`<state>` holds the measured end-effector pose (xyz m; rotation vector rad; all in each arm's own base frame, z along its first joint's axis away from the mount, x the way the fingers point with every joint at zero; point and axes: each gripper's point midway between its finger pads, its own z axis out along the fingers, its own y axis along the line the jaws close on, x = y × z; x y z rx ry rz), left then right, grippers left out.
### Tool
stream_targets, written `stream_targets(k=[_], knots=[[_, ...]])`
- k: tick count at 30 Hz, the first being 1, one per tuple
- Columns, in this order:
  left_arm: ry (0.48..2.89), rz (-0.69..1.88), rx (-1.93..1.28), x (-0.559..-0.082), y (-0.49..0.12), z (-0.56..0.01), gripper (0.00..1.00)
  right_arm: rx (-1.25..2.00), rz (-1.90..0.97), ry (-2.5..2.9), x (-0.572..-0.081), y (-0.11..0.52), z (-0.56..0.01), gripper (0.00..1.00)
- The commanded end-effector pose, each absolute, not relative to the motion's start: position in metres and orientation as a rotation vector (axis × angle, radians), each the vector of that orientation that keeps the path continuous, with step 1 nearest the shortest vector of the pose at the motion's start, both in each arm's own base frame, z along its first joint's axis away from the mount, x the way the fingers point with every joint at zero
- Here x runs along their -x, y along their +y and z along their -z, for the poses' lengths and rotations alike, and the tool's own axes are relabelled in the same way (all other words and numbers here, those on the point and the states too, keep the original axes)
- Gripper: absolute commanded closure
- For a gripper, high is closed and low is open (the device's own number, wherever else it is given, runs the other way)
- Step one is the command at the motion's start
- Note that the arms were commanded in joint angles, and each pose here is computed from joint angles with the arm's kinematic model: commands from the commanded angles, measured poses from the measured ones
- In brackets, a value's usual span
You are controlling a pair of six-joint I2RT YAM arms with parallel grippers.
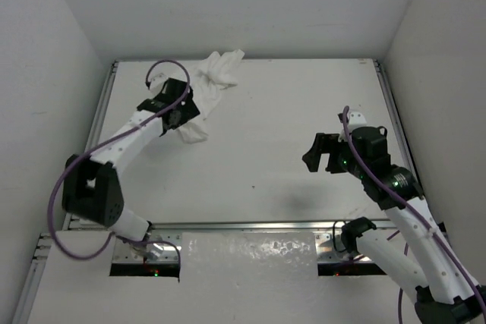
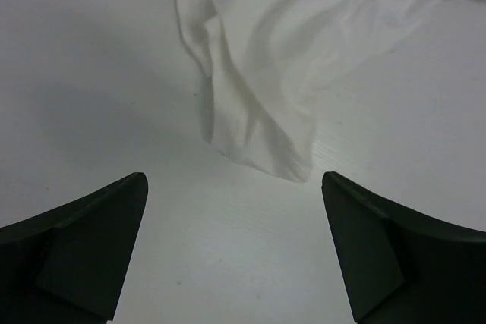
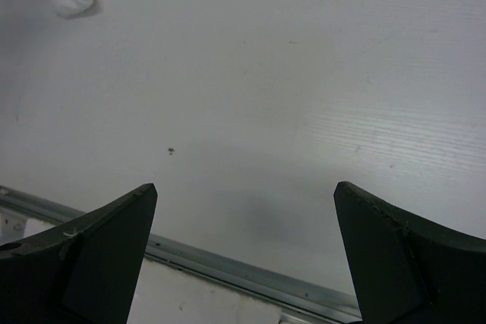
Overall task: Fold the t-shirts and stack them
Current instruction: Move the tshirt to the center of the board
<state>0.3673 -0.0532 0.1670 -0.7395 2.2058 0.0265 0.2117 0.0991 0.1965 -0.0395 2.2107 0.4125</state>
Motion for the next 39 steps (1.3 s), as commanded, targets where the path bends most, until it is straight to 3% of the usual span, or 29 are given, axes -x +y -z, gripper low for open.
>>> stream_targets(k=[1, 5, 7, 10, 15, 16, 17, 18, 19, 22, 26, 29, 30, 32, 33, 39], knots=[[2.207, -0.07, 0.84, -0.391, -0.05, -0.137, 0.03, 0.092, -0.545, 2.154, -0.22, 0.122, -0.207, 0.01], [2.238, -0.051, 0.84, -0.425, -0.065, -0.113, 0.08, 0.121, -0.571, 2.161, -0.219, 0.127, -0.2, 0.01], [2.248, -0.017, 0.822, -0.44, -0.074, -0.101, 0.16, 0.133, -0.587, 2.164, -0.217, 0.13, -0.198, 0.01], [2.272, -0.024, 0.819, -0.451, -0.079, -0.084, 0.51, 0.14, -0.601, 2.162, -0.214, 0.131, -0.194, 0.01], [2.236, -0.056, 0.781, -0.469, -0.077, -0.094, 0.53, 0.146, -0.605, 2.168, -0.212, 0.131, -0.188, 0.01], [2.227, -0.046, 0.762, -0.477, -0.08, -0.099, 0.61, 0.149, -0.603, 2.166, -0.212, 0.131, -0.188, 0.01], [2.238, -0.038, 0.738, -0.48, -0.082, -0.1, 0.84, 0.15, -0.596, 2.166, -0.212, 0.13, -0.187, 0.01], [2.244, -0.04, 0.726, -0.481, -0.083, -0.101, 0.96, 0.154, -0.587, 2.168, -0.212, 0.129, -0.186, 0.01], [2.244, -0.027, 0.714, -0.485, -0.087, -0.105, 1.0, 0.15, -0.578, 2.169, -0.212, 0.127, -0.185, 0.01], [2.232, 0.075, 0.584, -0.481, -0.124, -0.139, 1.0, 0.132, -0.531, 2.163, -0.215, 0.121, -0.185, 0.01], [2.137, 0.294, 0.211, -0.473, -0.216, -0.23, 1.0, -0.014, -0.39, 2.173, -0.232, 0.1, -0.179, 0.01], [2.027, 0.396, 0.044, -0.42, -0.264, -0.302, 1.0, -0.023, -0.436, 2.183, -0.252, 0.11, -0.184, 0.01], [2.067, 0.392, -0.012, -0.389, -0.277, -0.28, 1.0, -0.009, -0.467, 2.233, -0.257, 0.118, -0.175, 0.01], [1.996, 0.505, 0.066, -0.347, -0.267, -0.302, 1.0, -0.009, -0.5, 2.221, -0.272, 0.125, -0.18, 0.01], [2.077, 0.502, 0.033, -0.318, -0.262, -0.255, 1.0, -0.012, -0.504, 2.226, -0.276, 0.126, -0.179, 0.01], [2.085, 0.867, -0.233, -0.203, -0.245, -0.186, 1.0, -0.108, -0.417, 2.279, -0.302, 0.112, -0.161, 0.01]])
